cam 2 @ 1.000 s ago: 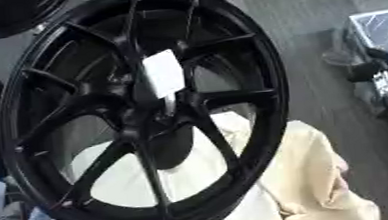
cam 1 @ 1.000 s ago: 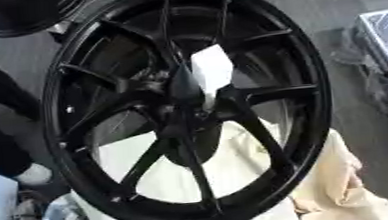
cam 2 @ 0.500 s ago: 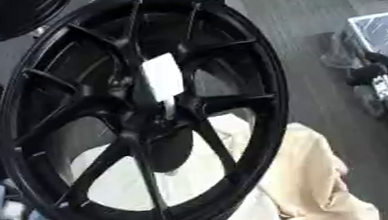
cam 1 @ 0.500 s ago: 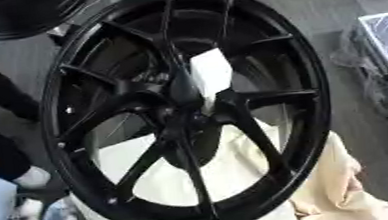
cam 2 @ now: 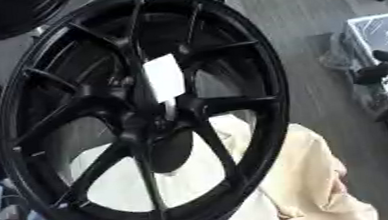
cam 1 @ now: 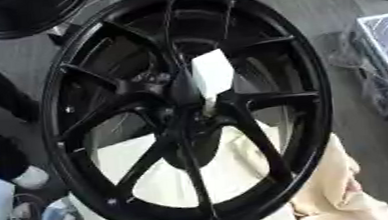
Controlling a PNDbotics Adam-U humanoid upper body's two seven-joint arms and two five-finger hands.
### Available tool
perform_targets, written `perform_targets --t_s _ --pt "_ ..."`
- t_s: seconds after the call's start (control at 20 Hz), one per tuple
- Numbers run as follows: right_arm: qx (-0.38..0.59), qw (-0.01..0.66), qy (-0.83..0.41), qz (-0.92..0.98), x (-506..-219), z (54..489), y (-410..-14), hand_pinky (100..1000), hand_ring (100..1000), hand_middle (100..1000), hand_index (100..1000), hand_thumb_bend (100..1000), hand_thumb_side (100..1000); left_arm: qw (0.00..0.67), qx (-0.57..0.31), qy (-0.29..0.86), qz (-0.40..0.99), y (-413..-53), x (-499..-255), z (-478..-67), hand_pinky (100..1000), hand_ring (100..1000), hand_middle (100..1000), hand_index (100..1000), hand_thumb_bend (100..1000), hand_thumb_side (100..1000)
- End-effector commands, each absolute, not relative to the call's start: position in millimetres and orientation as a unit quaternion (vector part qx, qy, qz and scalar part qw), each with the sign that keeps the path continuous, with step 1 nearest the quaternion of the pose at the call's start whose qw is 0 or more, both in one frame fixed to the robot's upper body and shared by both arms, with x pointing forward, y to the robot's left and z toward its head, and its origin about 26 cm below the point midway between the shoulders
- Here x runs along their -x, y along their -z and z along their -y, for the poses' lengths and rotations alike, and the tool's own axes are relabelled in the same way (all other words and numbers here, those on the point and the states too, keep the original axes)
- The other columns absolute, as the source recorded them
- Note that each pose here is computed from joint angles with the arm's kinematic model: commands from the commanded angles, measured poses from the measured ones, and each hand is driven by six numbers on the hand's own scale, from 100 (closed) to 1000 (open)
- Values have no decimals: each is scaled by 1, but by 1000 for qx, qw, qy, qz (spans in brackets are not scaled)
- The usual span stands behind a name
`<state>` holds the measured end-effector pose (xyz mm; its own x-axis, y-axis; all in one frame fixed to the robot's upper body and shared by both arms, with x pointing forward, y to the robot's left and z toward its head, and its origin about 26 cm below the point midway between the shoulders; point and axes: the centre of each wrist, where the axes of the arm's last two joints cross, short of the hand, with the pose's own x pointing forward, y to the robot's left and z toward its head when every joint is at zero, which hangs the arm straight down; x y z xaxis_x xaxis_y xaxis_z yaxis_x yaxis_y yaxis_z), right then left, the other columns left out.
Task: Pull the pin out of the wheel hub.
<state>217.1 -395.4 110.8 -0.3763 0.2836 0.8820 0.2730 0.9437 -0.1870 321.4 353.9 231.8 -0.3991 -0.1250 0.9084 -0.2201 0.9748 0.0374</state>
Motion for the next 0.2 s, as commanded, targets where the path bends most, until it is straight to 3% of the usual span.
perform_targets --t_s 0.05,0.2 --pt "166 515 -18 841 -218 395 -123 1000 704 643 866 100 666 514 -49 -72 853 -232 -320 -332 733 716 735 786 180 845" --pt "163 512 -15 843 -219 395 -124 1000 703 642 865 100 666 516 -19 -95 851 -219 -323 -319 744 720 738 789 199 860"
